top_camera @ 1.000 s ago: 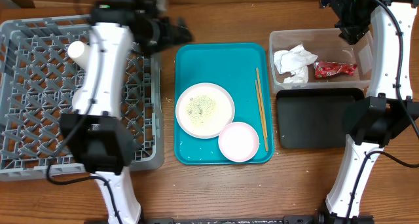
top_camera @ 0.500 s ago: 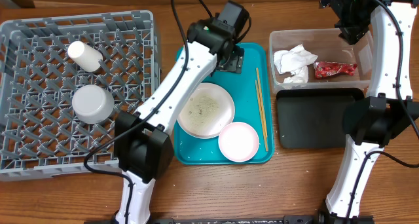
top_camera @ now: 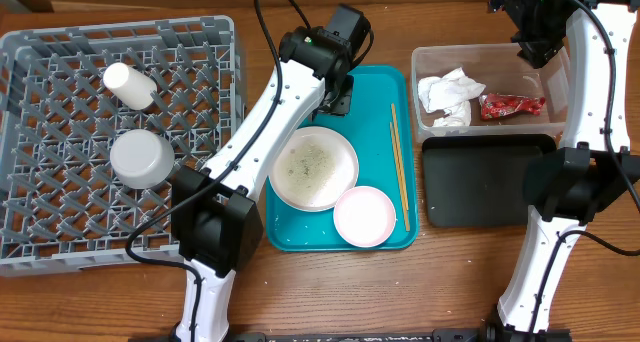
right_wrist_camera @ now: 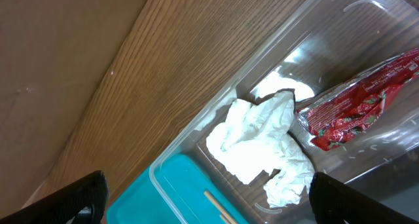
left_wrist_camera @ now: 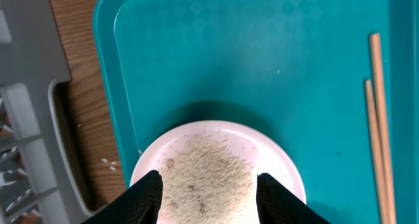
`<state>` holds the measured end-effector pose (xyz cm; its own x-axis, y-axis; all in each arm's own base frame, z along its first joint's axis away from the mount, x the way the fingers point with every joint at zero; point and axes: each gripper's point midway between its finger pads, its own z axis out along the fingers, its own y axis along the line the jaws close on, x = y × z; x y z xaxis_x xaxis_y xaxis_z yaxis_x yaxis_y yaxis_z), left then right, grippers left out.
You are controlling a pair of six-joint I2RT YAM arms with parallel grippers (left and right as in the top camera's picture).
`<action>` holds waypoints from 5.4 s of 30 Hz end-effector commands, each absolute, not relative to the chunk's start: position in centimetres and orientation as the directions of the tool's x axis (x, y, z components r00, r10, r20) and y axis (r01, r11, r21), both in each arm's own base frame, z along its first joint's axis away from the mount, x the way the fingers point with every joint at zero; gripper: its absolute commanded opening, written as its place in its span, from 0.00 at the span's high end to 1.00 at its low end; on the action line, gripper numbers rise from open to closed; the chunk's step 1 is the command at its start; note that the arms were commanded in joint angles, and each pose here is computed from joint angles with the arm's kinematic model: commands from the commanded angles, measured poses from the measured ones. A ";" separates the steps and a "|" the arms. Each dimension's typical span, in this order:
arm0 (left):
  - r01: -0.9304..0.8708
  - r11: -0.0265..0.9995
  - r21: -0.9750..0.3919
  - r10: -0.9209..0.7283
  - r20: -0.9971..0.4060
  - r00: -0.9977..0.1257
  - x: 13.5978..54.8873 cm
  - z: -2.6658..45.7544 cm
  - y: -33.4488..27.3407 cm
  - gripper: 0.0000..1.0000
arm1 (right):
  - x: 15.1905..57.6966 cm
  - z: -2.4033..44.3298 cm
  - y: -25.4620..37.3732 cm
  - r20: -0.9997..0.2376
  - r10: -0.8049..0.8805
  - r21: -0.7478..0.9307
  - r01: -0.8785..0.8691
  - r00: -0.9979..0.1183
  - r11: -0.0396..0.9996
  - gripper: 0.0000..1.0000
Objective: Sort waste into correct bins and load items into the dishwasher
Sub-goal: 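Move the left gripper over the pink bowl on the tray, then lower the left gripper and grasp the pink bowl rim, then carry the pink bowl to the grey rack and set it down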
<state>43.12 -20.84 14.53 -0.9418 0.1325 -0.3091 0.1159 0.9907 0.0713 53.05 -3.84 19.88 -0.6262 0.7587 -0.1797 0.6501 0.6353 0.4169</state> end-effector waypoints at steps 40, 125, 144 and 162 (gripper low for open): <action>0.900 0.407 -0.154 0.910 -0.019 -0.415 22.2 4.5 -31.4 0.09 | 53.1 22.4 -4.0 -0.221 0.762 0.453 0.628 -0.609 0.633 0.00; 0.429 0.766 -0.479 0.033 -0.637 -0.770 49.3 30.4 -18.0 0.96 | 53.1 22.4 -4.0 -0.221 0.762 0.452 0.628 -0.609 0.633 0.00; 0.088 0.525 -0.847 -0.410 -0.342 -0.846 50.4 26.5 0.1 0.96 | 53.1 22.4 -4.0 -0.221 0.762 0.452 0.628 -0.609 0.633 0.00; 0.127 0.389 -0.913 -0.439 -0.305 -0.845 51.2 23.2 2.3 0.96 | 53.1 22.4 -4.0 -0.221 0.762 0.452 0.628 -0.609 0.633 0.00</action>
